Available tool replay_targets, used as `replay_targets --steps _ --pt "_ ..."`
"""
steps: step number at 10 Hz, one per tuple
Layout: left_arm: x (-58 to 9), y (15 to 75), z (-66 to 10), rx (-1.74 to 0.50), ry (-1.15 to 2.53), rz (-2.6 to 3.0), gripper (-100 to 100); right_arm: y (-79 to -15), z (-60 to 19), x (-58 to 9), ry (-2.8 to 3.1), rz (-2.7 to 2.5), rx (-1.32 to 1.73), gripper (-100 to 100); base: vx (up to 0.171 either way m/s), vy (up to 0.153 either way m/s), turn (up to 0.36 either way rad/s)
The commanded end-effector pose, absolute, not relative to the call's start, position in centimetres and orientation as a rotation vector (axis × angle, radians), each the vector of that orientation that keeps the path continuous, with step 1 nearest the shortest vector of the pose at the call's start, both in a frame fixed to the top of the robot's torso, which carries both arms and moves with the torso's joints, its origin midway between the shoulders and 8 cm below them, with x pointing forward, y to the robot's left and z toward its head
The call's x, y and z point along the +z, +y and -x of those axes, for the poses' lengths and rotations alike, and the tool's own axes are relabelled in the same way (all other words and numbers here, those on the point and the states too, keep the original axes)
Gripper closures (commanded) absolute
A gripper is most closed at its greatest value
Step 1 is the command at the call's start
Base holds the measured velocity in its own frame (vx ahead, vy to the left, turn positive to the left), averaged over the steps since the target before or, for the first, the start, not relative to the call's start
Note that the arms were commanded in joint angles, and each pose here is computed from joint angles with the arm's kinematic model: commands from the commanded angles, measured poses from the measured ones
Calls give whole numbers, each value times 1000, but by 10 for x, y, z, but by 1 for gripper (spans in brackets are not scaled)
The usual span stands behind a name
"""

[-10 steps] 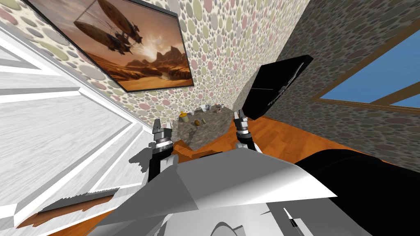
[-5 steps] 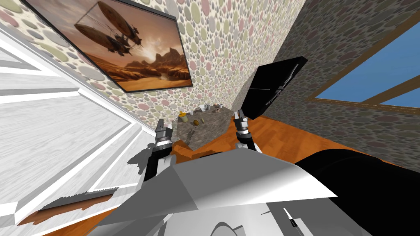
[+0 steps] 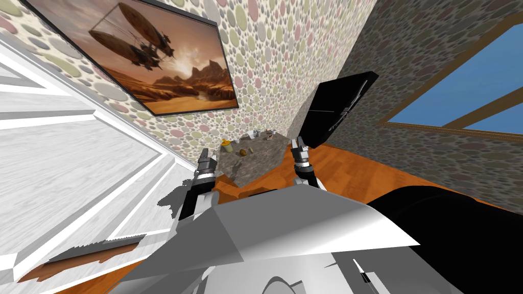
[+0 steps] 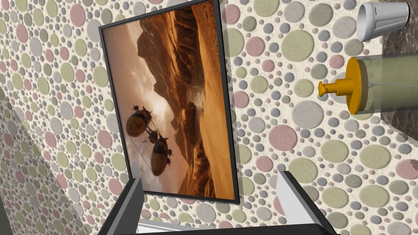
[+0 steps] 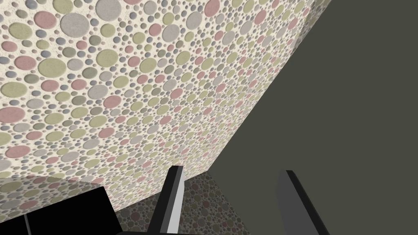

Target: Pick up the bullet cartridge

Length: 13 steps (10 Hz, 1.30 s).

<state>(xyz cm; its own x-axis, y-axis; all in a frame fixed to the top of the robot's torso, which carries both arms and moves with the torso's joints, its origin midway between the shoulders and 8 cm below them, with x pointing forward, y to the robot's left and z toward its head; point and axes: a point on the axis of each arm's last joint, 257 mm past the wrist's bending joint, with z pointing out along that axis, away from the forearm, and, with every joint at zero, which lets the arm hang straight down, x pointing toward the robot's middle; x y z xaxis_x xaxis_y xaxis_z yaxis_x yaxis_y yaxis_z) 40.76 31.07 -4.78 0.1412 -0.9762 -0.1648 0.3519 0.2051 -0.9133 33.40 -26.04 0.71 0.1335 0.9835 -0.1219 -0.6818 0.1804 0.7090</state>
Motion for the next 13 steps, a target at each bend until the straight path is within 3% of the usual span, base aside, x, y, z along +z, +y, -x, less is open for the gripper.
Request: replay_targets --steps 1,13 --pt "-58 312 -412 -1131 980 879 -100 -260 -334 7 659 -564 1304 0 -15 -20 -24" --pt "-119 309 -446 -1045 1243 1023 -100 -260 -334 7 659 -564 1304 0 -12 -23 -32"
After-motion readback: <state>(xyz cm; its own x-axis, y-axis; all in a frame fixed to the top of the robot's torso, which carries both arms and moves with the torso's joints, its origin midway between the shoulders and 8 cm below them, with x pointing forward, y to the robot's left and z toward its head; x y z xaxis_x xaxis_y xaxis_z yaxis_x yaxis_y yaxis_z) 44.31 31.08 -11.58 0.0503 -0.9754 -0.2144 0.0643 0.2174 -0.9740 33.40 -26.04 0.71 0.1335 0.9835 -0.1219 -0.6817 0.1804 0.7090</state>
